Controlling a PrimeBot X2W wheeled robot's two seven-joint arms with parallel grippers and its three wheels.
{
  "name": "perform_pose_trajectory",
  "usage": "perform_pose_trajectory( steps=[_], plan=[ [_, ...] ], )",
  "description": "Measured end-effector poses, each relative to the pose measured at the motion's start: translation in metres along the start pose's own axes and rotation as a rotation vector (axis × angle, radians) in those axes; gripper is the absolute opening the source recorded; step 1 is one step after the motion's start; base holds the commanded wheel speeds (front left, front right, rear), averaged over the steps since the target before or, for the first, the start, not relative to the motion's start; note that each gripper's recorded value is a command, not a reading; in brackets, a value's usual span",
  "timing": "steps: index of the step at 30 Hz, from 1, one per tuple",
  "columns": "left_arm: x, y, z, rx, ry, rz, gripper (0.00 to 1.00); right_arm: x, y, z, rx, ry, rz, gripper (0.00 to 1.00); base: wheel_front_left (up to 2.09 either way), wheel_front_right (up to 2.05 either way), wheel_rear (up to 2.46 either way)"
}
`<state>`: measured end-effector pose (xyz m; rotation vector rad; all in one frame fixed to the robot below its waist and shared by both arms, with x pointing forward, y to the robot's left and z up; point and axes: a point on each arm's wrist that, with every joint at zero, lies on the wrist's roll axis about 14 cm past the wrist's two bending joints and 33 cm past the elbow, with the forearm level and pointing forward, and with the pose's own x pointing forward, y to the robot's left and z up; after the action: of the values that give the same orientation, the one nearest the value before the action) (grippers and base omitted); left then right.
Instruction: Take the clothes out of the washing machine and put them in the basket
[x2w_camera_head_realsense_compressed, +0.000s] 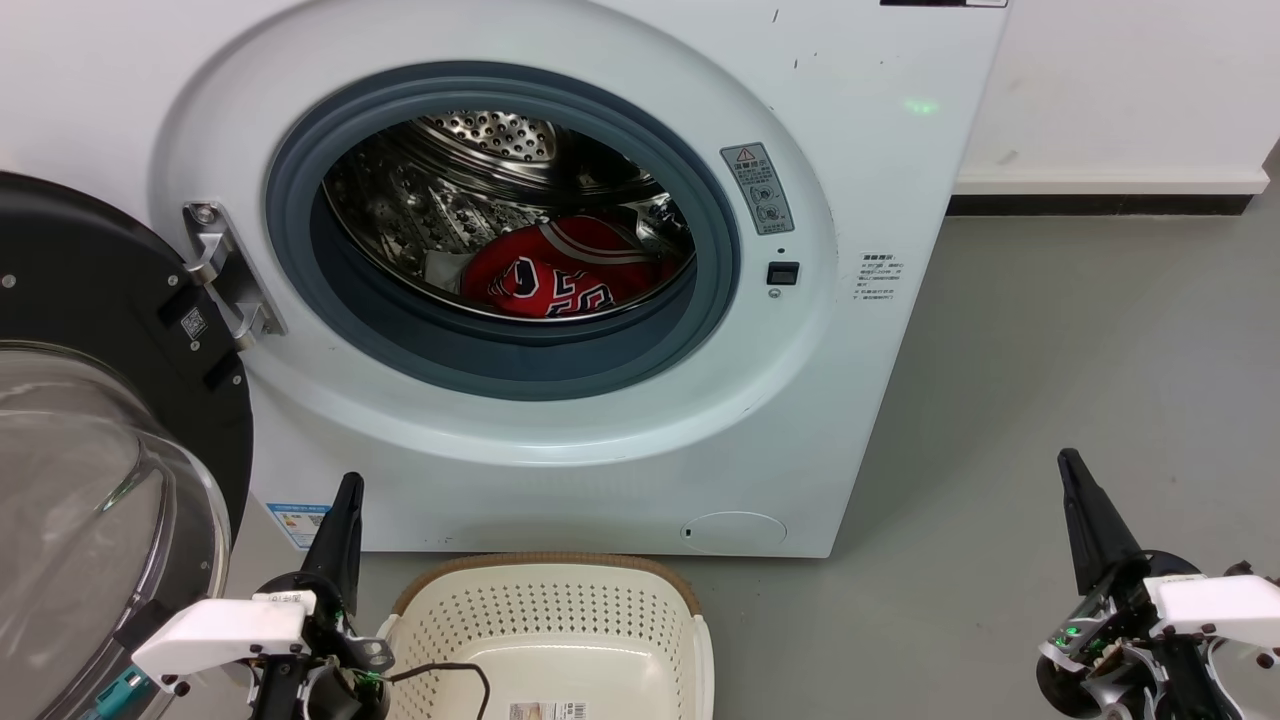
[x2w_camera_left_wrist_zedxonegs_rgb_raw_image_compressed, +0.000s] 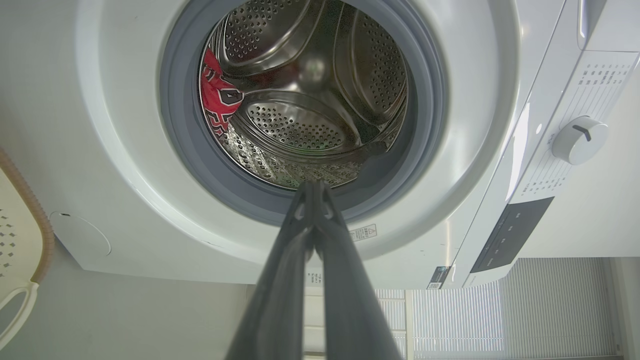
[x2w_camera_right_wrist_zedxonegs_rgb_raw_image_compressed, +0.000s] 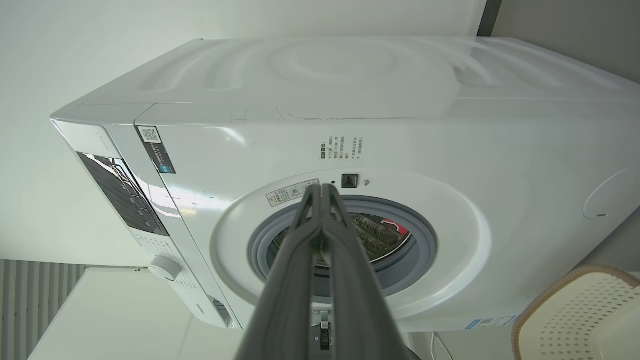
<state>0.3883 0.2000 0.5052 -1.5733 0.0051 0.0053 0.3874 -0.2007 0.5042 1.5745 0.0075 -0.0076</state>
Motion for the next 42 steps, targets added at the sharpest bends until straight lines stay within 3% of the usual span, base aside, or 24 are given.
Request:
perform_pose_trajectory(
  steps=[2, 3, 8, 15, 42],
  plan=[
    [0.0, 0.0, 0.0, 0.0, 0.0, 0.0, 0.0, 0.0, 0.0, 0.0, 0.0, 0.0, 0.0, 0.0, 0.0, 0.0, 0.0],
    [0.0, 0.001, 0.0, 0.0, 0.0, 0.004, 1.0, 0.0, -0.001, 0.0, 0.001, 0.0, -0.004, 1.0, 0.0, 0.0, 0.0],
    [-0.013, 0.028, -0.001, -0.007, -0.003, 0.082, 1.0, -0.012, -0.026, 0.001, 0.005, -0.007, -0.078, 1.0, 0.0, 0.0, 0.0],
    [-0.012, 0.021, 0.003, 0.064, -0.028, 0.067, 1.0, -0.014, -0.028, 0.003, -0.052, -0.026, -0.086, 1.0, 0.0, 0.0, 0.0],
    [-0.013, 0.008, -0.008, 0.578, -0.039, 0.093, 1.0, -0.016, 0.007, -0.009, -0.651, -0.021, 0.026, 1.0, 0.0, 0.0, 0.0]
  ],
)
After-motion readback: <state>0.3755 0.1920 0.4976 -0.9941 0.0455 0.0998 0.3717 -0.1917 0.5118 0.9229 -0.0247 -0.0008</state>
